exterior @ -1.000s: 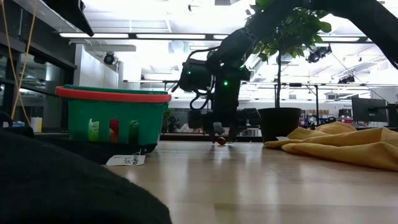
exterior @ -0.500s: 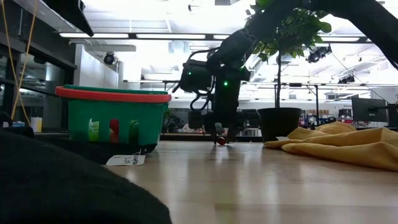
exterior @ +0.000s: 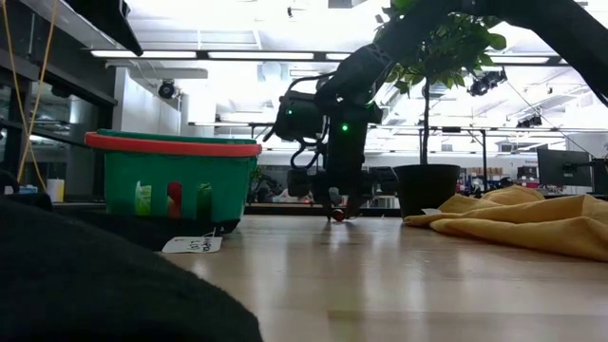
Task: Pick and placing Produce into tupperware
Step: Put the red cherry in the green basket
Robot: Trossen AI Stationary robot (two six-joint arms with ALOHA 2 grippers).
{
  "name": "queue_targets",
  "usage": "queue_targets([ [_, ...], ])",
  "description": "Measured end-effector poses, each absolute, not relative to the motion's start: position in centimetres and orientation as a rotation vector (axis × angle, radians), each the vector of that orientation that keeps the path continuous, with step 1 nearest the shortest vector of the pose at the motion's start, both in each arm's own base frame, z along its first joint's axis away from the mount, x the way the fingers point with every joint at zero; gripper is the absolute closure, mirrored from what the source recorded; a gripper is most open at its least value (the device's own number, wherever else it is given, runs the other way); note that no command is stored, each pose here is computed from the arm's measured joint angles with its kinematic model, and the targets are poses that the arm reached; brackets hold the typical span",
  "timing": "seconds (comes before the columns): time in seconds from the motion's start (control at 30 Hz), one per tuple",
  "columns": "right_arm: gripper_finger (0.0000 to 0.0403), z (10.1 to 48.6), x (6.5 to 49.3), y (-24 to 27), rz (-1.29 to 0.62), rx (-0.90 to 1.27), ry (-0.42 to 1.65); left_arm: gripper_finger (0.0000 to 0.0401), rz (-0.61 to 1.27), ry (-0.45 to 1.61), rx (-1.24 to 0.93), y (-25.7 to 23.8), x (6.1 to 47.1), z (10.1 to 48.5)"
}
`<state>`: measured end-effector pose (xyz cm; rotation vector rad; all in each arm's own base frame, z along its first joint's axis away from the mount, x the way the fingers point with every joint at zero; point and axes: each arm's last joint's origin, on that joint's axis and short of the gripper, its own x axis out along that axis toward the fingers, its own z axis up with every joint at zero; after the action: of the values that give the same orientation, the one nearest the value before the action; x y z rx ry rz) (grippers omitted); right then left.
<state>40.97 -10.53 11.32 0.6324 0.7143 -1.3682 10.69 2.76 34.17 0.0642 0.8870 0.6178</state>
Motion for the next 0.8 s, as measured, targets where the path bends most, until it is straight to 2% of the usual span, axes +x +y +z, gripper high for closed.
queue_targets([
  [0.4,0.0327,11.31,40.96,-10.53,-1.371,0.630,0.713,0.0290,0.618,0.887,0.064,2.76,10.69,34.17],
  [0.8,0.0334,11.35,41.00,-10.27,-1.385,0.592,0.695,0.0290,0.618,0.886,0.065,2.76,10.70,34.17],
])
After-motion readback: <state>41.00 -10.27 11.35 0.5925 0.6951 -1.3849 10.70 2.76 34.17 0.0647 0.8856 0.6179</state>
